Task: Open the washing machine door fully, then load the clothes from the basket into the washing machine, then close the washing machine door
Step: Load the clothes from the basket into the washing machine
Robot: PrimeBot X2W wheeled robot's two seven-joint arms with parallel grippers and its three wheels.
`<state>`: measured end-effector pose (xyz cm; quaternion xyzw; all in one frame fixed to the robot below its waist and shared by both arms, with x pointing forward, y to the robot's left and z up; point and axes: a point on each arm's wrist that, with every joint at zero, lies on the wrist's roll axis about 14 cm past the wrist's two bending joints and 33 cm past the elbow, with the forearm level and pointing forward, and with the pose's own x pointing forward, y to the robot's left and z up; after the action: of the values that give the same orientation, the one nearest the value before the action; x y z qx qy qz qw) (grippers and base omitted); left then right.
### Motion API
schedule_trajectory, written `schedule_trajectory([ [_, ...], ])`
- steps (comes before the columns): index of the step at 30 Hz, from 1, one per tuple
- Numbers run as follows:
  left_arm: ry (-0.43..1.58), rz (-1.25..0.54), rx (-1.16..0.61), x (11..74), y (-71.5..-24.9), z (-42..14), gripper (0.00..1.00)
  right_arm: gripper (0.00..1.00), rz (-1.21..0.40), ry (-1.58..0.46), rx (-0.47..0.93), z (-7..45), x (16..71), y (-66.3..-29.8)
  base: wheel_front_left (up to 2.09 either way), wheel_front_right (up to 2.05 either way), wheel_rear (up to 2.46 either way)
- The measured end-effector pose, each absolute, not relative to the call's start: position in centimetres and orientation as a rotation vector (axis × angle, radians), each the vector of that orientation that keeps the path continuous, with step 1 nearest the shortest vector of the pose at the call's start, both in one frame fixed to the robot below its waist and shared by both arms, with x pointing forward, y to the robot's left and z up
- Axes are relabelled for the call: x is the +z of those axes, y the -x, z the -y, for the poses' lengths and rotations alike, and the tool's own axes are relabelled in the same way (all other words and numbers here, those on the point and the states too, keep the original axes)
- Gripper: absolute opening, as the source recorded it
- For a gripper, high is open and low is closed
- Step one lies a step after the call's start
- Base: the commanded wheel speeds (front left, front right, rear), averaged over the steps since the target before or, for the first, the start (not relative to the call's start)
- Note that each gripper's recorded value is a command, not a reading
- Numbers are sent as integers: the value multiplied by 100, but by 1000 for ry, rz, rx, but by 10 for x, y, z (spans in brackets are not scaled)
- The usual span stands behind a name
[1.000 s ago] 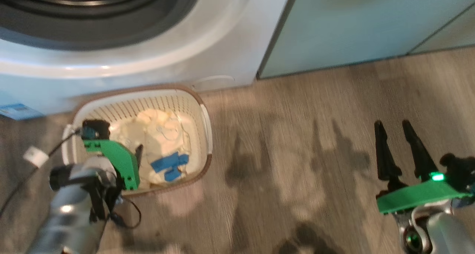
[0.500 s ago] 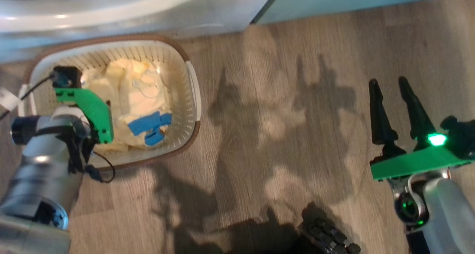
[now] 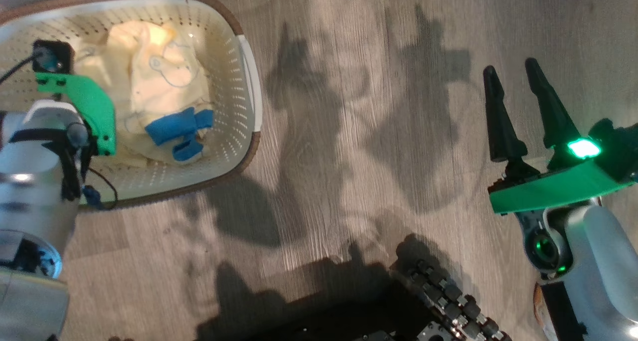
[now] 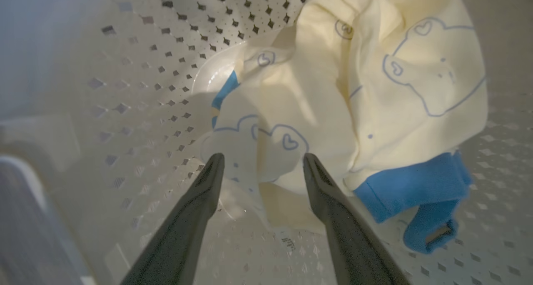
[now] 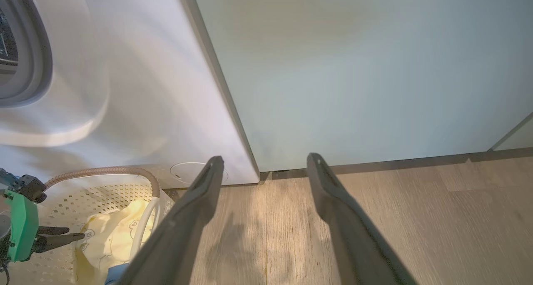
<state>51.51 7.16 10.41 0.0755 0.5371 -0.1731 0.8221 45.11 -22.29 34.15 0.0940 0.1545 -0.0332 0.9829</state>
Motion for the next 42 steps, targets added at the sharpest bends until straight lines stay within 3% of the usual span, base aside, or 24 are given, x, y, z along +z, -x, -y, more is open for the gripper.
schedule_trajectory([
  [21, -253, -1178, -396, 64, -520, -70, 100, 100, -368, -176, -73, 225, 317, -451, 0, 0, 0],
  [22, -259, -1179, -399, 63, -520, -70, 95, 100, -369, -176, -73, 225, 317, -451, 0, 0, 0],
  [26, -280, -1196, -414, 61, -516, -70, 1, 100, -373, -176, -74, 225, 315, -451, 0, 0, 0],
  [42, -217, -1102, -487, 86, -526, -46, 0, 100, -339, -189, -80, 227, 331, -452, 0, 0, 0],
])
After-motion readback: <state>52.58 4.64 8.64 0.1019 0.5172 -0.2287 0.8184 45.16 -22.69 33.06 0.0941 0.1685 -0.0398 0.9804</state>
